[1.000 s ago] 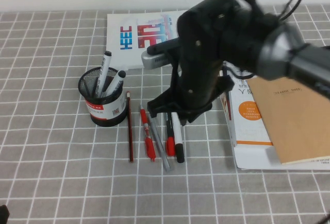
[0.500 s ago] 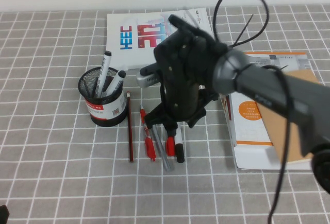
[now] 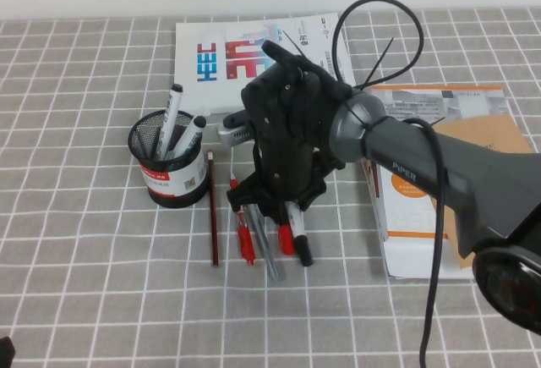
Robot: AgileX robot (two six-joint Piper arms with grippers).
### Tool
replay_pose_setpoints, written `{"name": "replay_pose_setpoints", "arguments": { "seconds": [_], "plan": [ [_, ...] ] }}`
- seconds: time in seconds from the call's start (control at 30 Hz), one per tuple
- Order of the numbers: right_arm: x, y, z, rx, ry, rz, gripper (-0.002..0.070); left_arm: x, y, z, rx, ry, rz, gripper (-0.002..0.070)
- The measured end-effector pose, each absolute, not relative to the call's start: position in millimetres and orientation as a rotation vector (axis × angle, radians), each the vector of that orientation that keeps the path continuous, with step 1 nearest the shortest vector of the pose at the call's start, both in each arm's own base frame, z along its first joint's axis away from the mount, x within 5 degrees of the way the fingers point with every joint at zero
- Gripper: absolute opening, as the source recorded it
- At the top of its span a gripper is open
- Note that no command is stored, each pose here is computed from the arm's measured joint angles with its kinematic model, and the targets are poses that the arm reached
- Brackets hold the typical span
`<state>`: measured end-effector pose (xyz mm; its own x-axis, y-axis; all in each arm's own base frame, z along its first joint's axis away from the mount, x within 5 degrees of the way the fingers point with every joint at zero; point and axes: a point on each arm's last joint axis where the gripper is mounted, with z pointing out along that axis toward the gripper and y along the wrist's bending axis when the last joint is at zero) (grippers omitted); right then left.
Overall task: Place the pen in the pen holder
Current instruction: Pick up the pen on the table
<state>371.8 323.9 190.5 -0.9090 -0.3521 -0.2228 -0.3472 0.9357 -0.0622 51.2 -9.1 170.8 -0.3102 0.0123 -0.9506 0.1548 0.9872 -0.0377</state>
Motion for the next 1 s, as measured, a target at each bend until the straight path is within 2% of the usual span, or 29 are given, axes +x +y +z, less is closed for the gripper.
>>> {"name": "replay_pose_setpoints", "arguments": {
  "seconds": [0.63,1.0],
  "plan": [
    [373,324,186,-0.478,2.887,-0.009,0.0281,51,-9,171,0.121,1.883,-0.142,-0.0005],
    [375,317,209,-0.464,2.836,-0.010,0.0281,51,-9,171,0.121,1.883,-0.142,-0.0005]
  ]
}}
